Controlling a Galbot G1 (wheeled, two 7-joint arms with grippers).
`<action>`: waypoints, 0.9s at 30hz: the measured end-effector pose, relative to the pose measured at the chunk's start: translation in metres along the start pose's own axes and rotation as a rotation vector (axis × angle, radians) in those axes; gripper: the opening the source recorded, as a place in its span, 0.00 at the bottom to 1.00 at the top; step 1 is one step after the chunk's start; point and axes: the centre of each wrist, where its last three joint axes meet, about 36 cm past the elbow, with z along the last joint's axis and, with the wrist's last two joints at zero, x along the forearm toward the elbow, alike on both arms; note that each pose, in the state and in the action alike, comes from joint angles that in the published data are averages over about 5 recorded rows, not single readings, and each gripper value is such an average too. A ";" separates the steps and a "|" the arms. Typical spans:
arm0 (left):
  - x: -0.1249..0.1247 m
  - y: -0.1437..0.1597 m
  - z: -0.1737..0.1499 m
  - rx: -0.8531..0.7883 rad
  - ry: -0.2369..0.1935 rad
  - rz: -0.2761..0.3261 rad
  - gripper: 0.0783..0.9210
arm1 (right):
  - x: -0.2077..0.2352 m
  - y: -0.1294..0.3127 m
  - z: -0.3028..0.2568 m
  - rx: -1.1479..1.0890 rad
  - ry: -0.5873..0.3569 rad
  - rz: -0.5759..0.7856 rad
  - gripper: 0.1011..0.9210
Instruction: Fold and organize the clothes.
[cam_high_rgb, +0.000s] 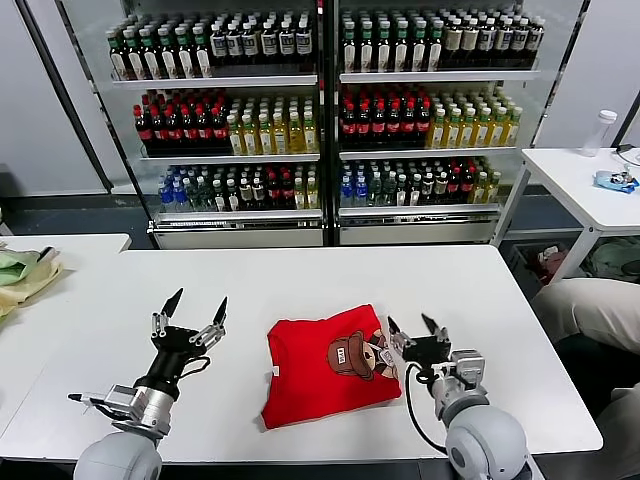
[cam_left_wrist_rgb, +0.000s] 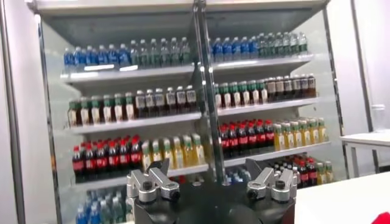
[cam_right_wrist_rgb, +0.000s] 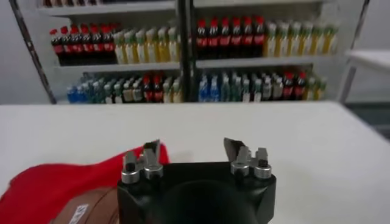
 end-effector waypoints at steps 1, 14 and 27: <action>-0.001 0.001 0.002 -0.008 -0.009 0.002 0.88 | -0.001 -0.002 -0.001 0.014 -0.018 0.010 0.83; -0.024 0.013 0.032 -0.078 -0.107 0.034 0.88 | -0.030 -0.031 0.003 0.170 -0.161 0.151 0.88; -0.021 0.017 0.038 -0.091 -0.104 0.016 0.88 | -0.029 -0.045 0.003 0.226 -0.200 0.212 0.88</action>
